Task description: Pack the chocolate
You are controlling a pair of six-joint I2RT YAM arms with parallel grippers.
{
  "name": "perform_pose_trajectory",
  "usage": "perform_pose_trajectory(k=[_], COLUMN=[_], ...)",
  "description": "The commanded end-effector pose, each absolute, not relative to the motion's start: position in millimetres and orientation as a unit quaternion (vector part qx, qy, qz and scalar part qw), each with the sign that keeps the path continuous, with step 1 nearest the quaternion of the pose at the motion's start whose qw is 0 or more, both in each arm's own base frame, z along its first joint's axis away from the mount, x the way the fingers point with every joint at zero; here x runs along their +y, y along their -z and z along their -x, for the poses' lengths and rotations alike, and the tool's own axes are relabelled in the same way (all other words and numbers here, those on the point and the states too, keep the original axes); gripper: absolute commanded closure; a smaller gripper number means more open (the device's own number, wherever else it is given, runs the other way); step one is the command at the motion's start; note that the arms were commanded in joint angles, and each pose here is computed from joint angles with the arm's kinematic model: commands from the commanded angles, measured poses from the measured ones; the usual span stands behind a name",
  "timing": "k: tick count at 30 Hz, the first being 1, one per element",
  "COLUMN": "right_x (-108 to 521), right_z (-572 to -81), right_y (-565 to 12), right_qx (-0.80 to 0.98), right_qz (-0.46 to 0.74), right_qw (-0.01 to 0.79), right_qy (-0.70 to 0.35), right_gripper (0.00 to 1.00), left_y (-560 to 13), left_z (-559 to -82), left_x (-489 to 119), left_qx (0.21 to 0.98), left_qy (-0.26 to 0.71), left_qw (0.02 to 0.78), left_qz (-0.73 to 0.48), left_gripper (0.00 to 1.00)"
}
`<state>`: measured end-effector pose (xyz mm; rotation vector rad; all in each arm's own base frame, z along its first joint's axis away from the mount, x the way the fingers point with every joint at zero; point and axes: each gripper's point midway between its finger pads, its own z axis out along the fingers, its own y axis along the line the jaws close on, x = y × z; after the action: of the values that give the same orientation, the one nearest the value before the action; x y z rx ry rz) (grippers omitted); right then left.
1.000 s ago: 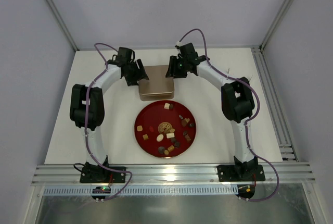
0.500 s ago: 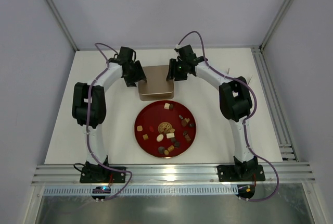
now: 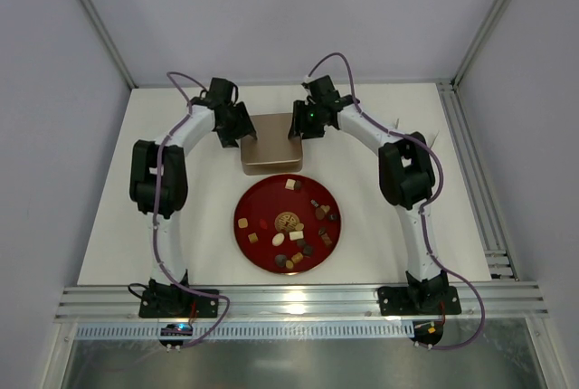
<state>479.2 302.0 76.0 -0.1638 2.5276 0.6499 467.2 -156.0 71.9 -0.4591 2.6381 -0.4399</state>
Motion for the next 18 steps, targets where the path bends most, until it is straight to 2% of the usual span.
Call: perform_pose_trajectory(k=[1, 10, 18], right_x=[295, 292, 296], right_z=[-472, -498, -531], right_y=[-50, -62, -65], right_qx=[0.948, 0.936, 0.925], right_qz=[0.057, 0.027, -0.023], right_qw=[0.225, 0.243, 0.261], right_qy=[-0.217, -0.254, -0.275], right_gripper=[0.48, 0.41, 0.4], left_y=[-17, -13, -12], left_z=[-437, -440, -438], left_x=[-130, -128, -127], left_qx=[0.974, 0.977, 0.98], left_qy=[0.069, 0.061, 0.054], left_qw=[0.136, 0.129, 0.123], left_qz=[0.169, 0.158, 0.148], left_gripper=[0.36, 0.36, 0.33])
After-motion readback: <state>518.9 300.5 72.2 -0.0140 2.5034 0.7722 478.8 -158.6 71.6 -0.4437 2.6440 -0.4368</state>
